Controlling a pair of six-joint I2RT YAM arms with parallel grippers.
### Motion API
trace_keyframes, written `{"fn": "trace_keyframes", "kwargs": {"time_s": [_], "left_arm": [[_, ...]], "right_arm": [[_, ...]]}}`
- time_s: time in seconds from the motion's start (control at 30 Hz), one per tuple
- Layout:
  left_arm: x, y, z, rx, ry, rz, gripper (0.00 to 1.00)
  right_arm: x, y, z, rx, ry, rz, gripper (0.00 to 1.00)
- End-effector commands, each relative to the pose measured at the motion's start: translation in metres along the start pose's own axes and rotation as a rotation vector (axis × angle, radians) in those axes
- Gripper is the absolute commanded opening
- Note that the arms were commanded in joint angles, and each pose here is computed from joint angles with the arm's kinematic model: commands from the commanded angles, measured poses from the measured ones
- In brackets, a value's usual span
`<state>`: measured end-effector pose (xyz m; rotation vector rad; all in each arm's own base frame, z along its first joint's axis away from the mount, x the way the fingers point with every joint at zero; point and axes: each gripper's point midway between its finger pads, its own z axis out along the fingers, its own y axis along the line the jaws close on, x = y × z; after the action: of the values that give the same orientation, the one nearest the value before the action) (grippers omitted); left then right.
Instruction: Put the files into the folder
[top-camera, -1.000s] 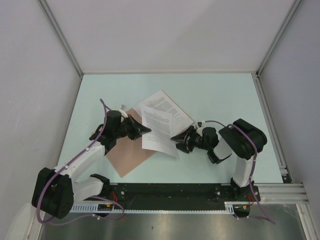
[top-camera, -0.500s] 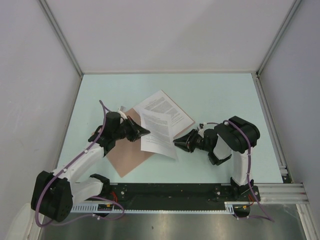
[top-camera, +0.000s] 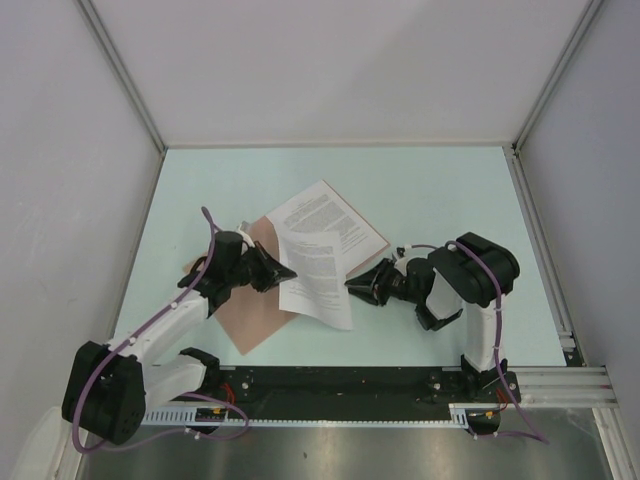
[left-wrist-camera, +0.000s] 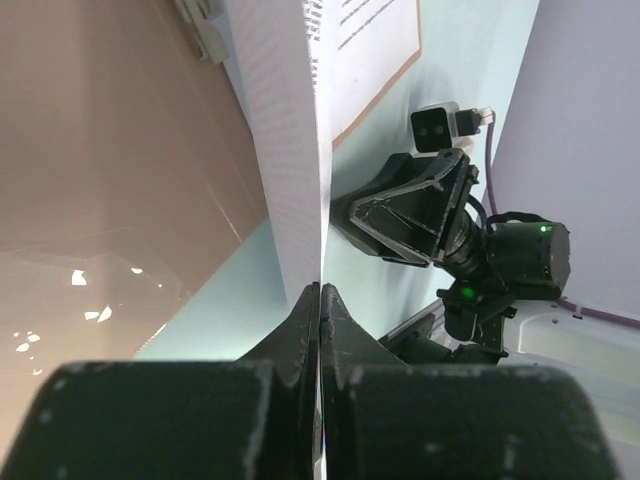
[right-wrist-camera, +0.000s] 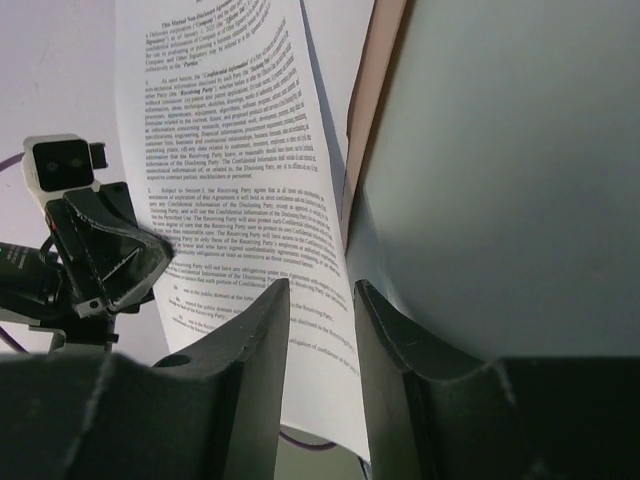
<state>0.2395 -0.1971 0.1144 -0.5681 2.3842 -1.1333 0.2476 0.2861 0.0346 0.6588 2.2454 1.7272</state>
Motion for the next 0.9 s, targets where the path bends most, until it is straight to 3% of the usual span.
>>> {"fn": "trace_keyframes", "kwargs": {"time_s": [0.0,0.4,0.57,0.7,0.77,0.8,0.83,0.87], "left_arm": [[-0.001,0.011,-0.001,-0.021,-0.020,0.025,0.00],[0.009,0.039,0.002,-0.078,-0.013,0.043,0.00],[0.010,0.047,0.001,-0.095,-0.019,0.056,0.00],[0.006,0.064,-0.001,-0.159,-0.051,0.117,0.00],[0.006,0.073,-0.006,-0.204,-0.059,0.154,0.10],[0.000,0.079,-0.009,-0.237,-0.093,0.166,0.22],[-0.002,0.082,-0.012,-0.255,-0.111,0.175,0.43],[-0.004,0.082,-0.019,-0.263,-0.135,0.188,0.52]], "right_arm": [[0.008,0.053,0.001,-0.223,0.015,-0.193,0.38],[0.022,0.019,0.021,-0.107,0.086,-0.335,0.42],[0.022,0.021,0.024,-0.090,0.087,-0.400,0.32],[0.018,0.034,0.024,-0.091,0.095,-0.504,0.10],[0.015,0.044,0.027,-0.066,0.118,-0.634,0.00],[0.013,0.046,0.030,-0.042,0.126,-0.684,0.00],[0.009,0.056,0.031,-0.032,0.111,-0.768,0.00],[0.008,0.060,0.039,0.011,0.140,-0.885,0.00]]}}
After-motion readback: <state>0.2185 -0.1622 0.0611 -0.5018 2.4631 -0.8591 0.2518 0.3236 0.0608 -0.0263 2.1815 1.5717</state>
